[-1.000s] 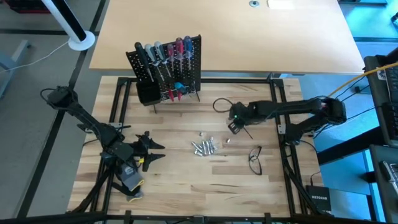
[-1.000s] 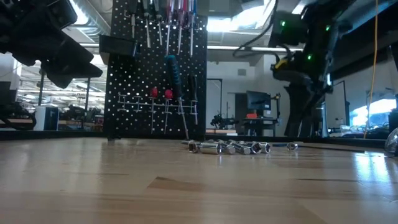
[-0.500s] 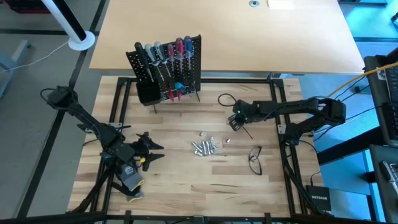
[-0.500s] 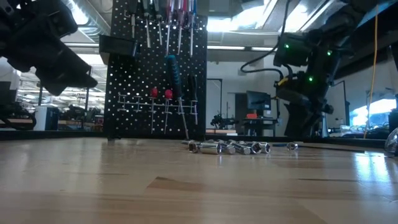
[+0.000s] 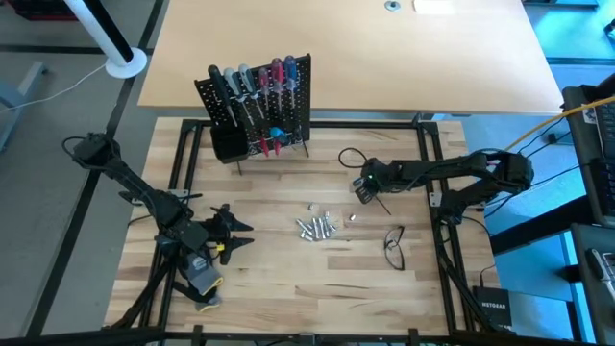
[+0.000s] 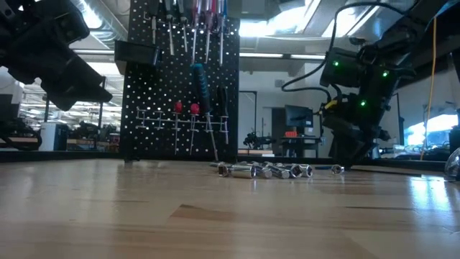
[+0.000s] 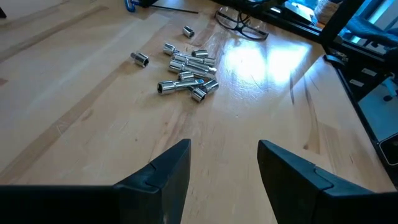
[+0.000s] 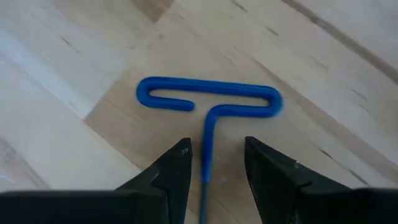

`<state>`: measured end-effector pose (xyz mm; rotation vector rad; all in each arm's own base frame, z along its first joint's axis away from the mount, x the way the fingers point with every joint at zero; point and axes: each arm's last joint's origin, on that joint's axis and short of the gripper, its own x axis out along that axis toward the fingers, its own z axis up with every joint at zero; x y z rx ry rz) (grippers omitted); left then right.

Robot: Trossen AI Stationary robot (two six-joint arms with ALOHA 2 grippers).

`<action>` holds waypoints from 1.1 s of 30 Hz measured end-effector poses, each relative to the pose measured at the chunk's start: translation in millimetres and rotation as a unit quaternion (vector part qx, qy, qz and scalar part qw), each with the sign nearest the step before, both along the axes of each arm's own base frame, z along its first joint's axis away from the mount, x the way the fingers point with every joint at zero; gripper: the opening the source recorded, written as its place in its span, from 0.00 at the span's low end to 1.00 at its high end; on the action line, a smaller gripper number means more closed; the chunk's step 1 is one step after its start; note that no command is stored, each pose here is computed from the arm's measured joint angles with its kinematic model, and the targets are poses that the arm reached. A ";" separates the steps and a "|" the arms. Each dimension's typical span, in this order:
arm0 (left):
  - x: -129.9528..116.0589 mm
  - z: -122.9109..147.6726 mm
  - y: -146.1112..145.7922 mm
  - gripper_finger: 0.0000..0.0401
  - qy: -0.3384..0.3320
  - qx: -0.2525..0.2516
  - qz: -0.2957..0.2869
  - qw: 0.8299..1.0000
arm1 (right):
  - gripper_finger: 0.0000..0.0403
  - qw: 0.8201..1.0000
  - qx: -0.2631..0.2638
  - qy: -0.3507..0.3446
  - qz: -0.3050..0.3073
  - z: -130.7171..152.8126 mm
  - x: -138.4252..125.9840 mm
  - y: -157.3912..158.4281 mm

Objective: Hang tools onto peg board
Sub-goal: Hang the blue pick tool onto the peg board

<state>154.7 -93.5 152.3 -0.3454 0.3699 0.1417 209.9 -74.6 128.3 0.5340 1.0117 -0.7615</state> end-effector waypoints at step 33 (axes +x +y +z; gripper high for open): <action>0.0 -0.1 0.0 0.44 0.000 0.001 0.000 1.000 | 0.36 0.998 0.022 0.057 0.024 25.7 24.5 -9.5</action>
